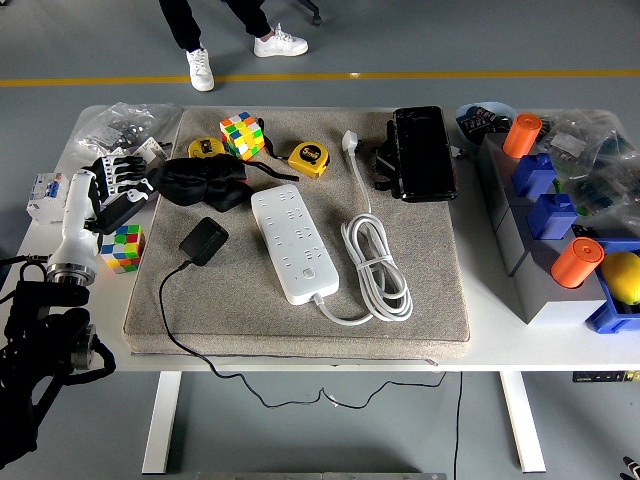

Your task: Put the plug near the board,insert it into the board,press the button,pull the plug out

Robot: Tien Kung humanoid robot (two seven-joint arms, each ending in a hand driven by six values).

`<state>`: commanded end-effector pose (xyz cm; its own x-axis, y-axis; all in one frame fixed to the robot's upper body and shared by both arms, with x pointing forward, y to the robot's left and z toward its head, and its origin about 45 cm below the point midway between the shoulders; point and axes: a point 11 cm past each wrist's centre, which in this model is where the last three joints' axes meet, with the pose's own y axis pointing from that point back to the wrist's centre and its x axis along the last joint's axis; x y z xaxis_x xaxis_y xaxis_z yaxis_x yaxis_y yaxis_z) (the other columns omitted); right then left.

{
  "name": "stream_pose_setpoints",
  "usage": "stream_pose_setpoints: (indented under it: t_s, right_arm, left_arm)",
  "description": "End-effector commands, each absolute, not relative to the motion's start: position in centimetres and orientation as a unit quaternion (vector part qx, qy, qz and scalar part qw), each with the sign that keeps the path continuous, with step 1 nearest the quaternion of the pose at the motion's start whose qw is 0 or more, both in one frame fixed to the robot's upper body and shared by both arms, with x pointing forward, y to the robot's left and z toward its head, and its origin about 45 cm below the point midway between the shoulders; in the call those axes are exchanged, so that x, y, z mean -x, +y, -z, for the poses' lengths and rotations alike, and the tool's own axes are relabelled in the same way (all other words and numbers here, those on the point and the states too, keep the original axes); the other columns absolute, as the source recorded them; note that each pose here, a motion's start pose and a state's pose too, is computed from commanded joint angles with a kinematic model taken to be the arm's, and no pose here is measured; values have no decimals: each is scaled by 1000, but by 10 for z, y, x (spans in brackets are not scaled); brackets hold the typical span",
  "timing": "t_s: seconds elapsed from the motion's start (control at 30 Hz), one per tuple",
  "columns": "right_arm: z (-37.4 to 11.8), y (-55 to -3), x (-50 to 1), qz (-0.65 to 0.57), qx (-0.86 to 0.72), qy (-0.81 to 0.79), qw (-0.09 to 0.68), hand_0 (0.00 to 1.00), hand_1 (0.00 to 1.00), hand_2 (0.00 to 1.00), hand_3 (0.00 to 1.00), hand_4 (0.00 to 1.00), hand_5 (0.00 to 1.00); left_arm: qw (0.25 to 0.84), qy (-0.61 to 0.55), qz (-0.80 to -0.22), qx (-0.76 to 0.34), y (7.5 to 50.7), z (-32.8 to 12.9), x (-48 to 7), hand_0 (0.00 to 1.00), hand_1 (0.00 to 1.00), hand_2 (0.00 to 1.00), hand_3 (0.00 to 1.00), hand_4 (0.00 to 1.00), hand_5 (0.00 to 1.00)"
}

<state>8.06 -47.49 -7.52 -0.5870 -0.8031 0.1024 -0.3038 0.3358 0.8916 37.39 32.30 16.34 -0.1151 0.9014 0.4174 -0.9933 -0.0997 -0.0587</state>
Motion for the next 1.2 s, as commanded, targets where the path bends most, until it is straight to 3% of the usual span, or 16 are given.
stream_pose_setpoints:
  t_s: [0.17,0.2,0.6,1.2]
  right_arm:
    - [75,-475,-83,448,-361,-770,276,611,666,664,538,815,504]
    - [75,-475,-83,448,-361,-770,275,611,666,664,539,815,503]
    - [75,-476,-80,449,-359,-770,276,611,666,664,539,816,502]
    - [74,-477,-81,447,-361,-770,278,611,666,662,538,815,500]
  left_arm:
    - [652,-207,-702,-199,315,-163,-379,602,661,674,636,934,444]
    - [652,-218,-694,-214,313,-162,-380,642,705,722,713,998,526]
    - [649,-279,-629,-326,295,-147,-380,686,734,747,737,998,596]
    - [648,-282,-593,-386,290,-124,-377,678,695,706,731,998,586]
